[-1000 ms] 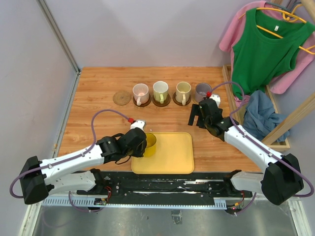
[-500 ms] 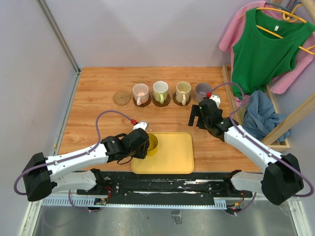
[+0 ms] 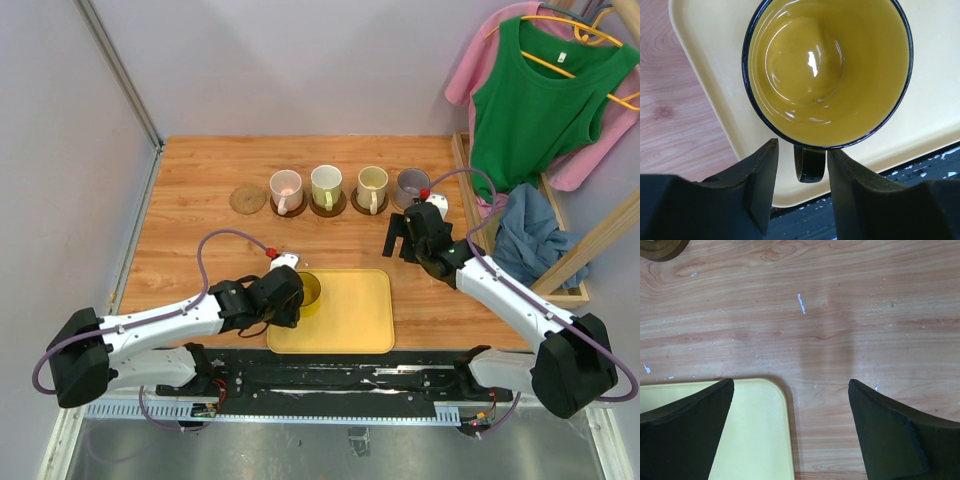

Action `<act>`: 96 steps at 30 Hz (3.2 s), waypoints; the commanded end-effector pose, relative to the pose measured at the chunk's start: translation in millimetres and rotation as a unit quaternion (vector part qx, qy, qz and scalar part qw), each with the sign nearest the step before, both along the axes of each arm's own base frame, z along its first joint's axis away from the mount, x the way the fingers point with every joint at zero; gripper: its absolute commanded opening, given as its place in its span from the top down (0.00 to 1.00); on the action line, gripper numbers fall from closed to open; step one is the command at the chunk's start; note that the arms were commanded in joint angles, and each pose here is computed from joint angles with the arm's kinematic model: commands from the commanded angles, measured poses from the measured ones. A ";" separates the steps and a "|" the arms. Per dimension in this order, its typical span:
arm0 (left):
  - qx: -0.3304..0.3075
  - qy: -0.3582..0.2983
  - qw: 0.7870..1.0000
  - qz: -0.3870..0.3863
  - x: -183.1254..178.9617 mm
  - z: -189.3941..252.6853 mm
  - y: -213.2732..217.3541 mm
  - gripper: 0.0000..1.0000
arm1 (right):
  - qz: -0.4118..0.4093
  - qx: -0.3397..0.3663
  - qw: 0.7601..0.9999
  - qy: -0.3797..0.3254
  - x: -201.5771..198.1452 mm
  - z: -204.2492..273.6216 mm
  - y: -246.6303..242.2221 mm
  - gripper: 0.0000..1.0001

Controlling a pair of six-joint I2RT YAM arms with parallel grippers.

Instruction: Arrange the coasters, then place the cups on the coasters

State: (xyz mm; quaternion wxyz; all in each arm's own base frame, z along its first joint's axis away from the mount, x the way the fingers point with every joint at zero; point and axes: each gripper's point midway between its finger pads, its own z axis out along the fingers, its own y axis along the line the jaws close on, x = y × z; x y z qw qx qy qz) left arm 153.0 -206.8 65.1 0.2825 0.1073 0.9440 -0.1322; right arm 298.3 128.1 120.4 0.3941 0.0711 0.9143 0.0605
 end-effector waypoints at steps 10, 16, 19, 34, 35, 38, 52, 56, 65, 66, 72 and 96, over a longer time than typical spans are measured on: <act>0.003 -0.018 1.000 -0.019 6.0 -6.0 -8.6 0.92 | -0.007 0.001 1.000 0.002 -0.5 -3.9 -4.2 0.02; 0.003 -0.052 0.998 -0.017 15.5 7.3 -8.6 0.99 | -0.008 -0.001 1.000 0.002 -0.6 -4.6 -5.0 0.02; -0.002 -0.082 0.997 -0.010 24.9 21.7 -9.8 1.00 | -0.008 -0.003 1.000 0.000 -0.1 -3.9 -5.5 0.02; 0.046 -0.210 0.972 0.093 81.9 91.4 14.5 0.99 | -0.008 -0.011 1.000 -0.006 1.7 -3.0 -8.1 0.02; 0.047 -0.209 0.972 0.101 86.7 92.0 17.4 0.99 | -0.007 -0.012 1.000 -0.006 2.2 -3.2 -7.7 0.02; 0.030 -0.206 0.970 0.125 105.1 95.2 25.5 1.00 | -0.004 -0.014 1.000 -0.009 3.7 -2.6 -7.3 0.02; 0.051 -0.227 0.950 0.210 192.9 97.8 112.4 0.99 | 0.001 -0.048 0.998 -0.031 8.7 10.0 -17.6 0.02; 0.046 -0.235 0.947 0.213 222.0 97.9 127.5 0.99 | 0.006 -0.054 0.998 -0.029 13.4 11.3 -15.9 0.02; 0.043 -0.238 0.951 0.191 292.1 87.5 142.1 0.99 | 0.005 -0.055 0.998 -0.024 19.1 14.2 -13.9 0.02; 0.045 -0.235 0.953 0.188 298.6 84.2 145.0 0.99 | 0.004 -0.056 0.998 -0.023 19.1 14.0 -14.8 0.02; 0.041 -0.228 0.958 0.170 327.0 73.1 156.2 1.00 | -0.004 -0.059 0.998 -0.017 19.0 12.2 -16.6 0.02; 0.047 -0.213 0.964 0.151 342.5 52.6 155.7 1.00 | 0.001 -0.048 0.999 0.003 21.5 2.3 -8.2 0.02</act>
